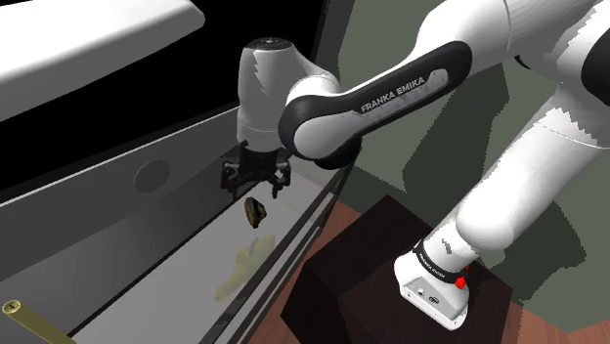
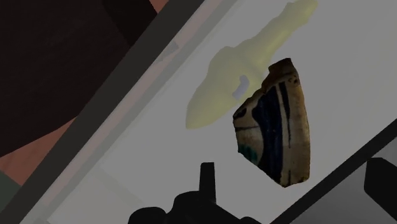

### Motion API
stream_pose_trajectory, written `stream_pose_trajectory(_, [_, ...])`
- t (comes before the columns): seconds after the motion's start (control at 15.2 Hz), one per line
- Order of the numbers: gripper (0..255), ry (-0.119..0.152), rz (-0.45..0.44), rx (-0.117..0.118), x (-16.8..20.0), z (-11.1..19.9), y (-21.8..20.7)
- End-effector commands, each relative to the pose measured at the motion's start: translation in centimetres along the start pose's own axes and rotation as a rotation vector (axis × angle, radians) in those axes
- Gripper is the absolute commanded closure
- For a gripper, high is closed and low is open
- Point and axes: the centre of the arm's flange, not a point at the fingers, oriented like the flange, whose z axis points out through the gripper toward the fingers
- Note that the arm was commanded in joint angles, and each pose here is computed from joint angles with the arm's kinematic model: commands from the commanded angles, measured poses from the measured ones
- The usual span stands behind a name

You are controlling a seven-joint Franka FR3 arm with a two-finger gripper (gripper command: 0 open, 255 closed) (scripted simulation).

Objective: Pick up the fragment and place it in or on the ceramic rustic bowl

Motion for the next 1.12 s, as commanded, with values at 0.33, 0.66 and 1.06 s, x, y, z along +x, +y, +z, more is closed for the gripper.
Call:
stream_pose_trajectory(0.33, [0, -0.02, 0.004, -0.012, 0.1, 3.3, 0.1])
stream_pose_trajectory(0.66, [0, -0.02, 0.004, -0.012, 0.1, 3.3, 0.1])
stream_pose_trajectory(1.06, [255, -0.02, 0.004, -0.013, 0.0, 2.9, -0.3])
